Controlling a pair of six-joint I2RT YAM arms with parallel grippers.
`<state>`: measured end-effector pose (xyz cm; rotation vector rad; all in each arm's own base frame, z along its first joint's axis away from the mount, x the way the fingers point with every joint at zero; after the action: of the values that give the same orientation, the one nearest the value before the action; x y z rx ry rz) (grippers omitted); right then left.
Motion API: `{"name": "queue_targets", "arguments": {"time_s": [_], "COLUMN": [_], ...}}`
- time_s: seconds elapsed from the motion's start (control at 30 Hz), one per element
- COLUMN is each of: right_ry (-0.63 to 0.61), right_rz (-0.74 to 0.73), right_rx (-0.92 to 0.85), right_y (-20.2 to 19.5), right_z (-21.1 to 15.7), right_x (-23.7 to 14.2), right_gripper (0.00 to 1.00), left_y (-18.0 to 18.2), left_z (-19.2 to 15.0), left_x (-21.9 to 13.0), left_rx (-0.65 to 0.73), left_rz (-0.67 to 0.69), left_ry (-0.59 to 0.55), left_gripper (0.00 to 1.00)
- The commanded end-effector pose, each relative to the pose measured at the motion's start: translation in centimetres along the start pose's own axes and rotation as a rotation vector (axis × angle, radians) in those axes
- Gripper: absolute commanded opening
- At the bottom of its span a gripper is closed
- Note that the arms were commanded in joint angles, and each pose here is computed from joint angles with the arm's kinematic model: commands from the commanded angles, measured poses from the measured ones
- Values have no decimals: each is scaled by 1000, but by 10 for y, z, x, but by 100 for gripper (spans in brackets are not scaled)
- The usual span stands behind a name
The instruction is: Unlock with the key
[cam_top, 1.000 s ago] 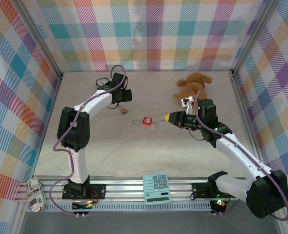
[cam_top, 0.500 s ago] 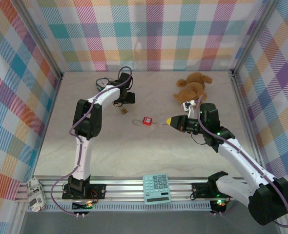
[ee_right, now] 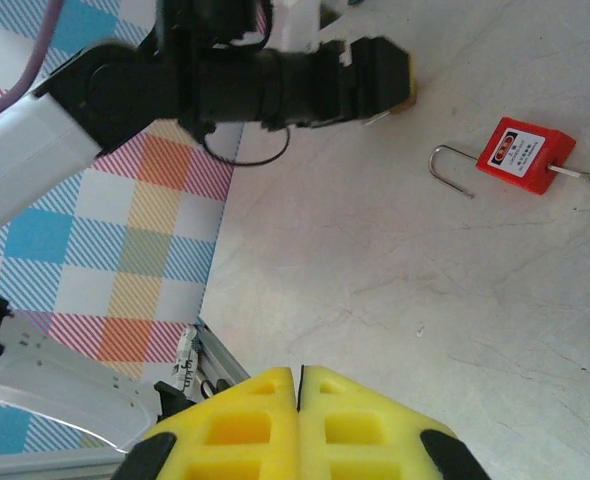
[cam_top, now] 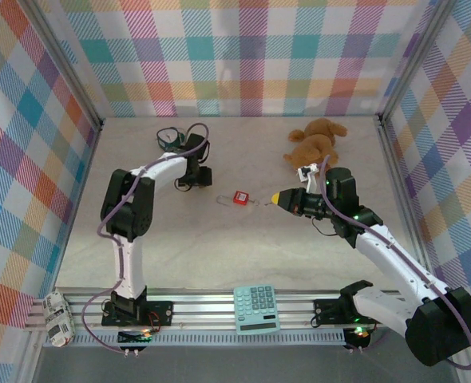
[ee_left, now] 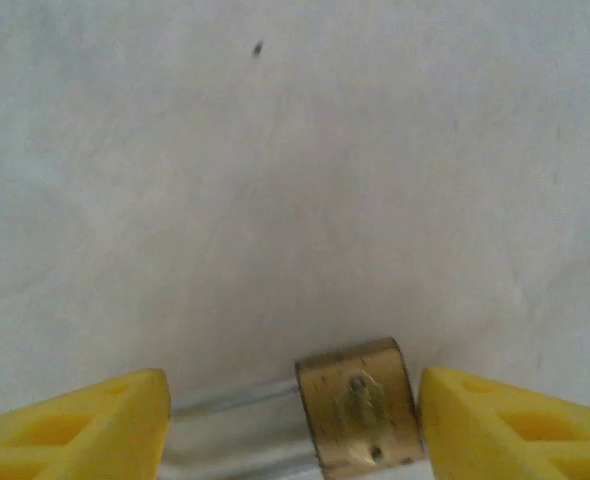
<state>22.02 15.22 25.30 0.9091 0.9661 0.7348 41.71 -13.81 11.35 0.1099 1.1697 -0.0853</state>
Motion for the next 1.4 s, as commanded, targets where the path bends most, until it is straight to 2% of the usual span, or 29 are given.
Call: {"name": "queue_targets", "arguments": {"time_s": [0.0,0.13,0.3,0.5,0.67,0.77,0.9,1.0,1.37], "right_ry": [-1,0,-8,-10,-14,-14,-17,-19,-25], "right_rz": [33,31,24,18,11,8,6,3,0], "right_rx": [-51,-62,-81,-77,-65,-62,-58,-66,-78], "right_y": [12,14,16,14,13,12,12,13,15], "right_z": [4,5,5,6,5,4,4,3,7], "right_x": [-5,-5,-8,-7,-7,-7,-9,-10,-8], "right_gripper": [4,4,4,4,4,4,4,3,4], "left_y": [-10,-29,-32,-22,-16,-12,-7,-4,2], "left_z": [-5,-32,-41,1,31,38,31,22,-23], "left_x": [-22,-21,-29,-41,-24,-2,22,27,-2], "left_rx": [-21,-20,-42,10,12,6,-1,-8,-78], "left_rz": [-70,-142,-195,-141,-137,-129,-112,-99,-153], "left_ry": [-65,-42,-54,-126,-134,-85,-33,-31,-40], "left_gripper": [63,62,62,64,64,64,63,63,64]}}
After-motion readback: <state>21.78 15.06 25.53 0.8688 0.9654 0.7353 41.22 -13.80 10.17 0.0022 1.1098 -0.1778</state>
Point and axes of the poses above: each hand's point on the last joint's axis, 136 mm out from that joint toward the fingers, its own x axis out along the fingers, its own y axis along the line the jaws close on, z = x × y, the point moved 8 cm from there along -x, back along the fingers, and after that the axes turned 10 degrees about x, right-handed, at the moved point
